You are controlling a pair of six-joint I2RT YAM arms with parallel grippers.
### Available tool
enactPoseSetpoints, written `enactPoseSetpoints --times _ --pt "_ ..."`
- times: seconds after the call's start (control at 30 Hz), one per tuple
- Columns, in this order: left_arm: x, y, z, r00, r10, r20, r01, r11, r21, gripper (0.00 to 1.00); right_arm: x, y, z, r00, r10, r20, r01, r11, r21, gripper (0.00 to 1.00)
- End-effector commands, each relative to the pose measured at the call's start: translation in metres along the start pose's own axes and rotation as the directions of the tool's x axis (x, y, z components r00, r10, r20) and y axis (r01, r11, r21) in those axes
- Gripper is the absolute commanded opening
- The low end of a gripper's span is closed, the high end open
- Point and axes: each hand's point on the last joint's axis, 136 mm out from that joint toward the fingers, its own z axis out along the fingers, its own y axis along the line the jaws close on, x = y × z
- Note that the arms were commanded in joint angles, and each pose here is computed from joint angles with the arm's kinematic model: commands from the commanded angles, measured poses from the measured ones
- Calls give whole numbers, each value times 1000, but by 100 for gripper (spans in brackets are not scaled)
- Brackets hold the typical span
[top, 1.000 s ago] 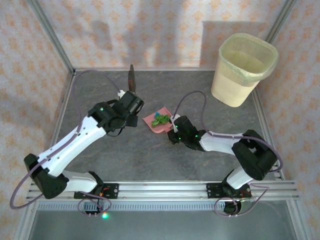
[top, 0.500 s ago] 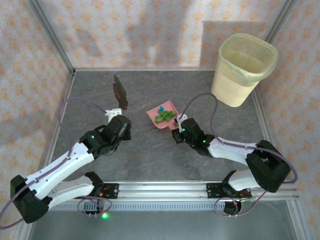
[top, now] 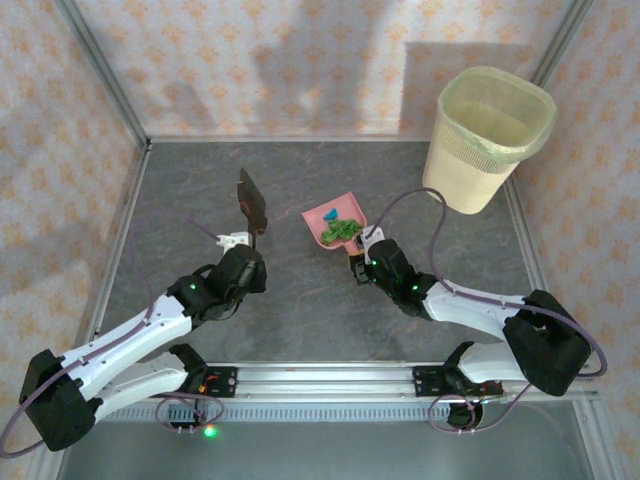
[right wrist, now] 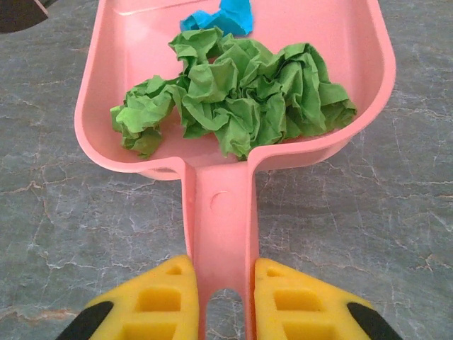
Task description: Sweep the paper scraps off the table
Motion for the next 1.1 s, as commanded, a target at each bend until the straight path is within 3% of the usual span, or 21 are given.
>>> enactPoseSetpoints --times 0.0,0.37,0.77,1.07 --pt "-12 -11 -3 996 -75 56 71 995 77 0 -15 -7 -3 999 19 45 -21 999 39 0" --pt "-17 6 -20 980 -168 109 162 985 60 0 -88 -16 -54 990 139 -34 -130 971 200 0" --pt "-13 11 -28 970 -223 101 216 973 76 0 -200 -42 -154 973 203 111 -230 906 355 0" --pt "-13 13 -34 966 -235 104 226 970 90 0 -260 -111 -176 856 482 187 -517 796 314 0"
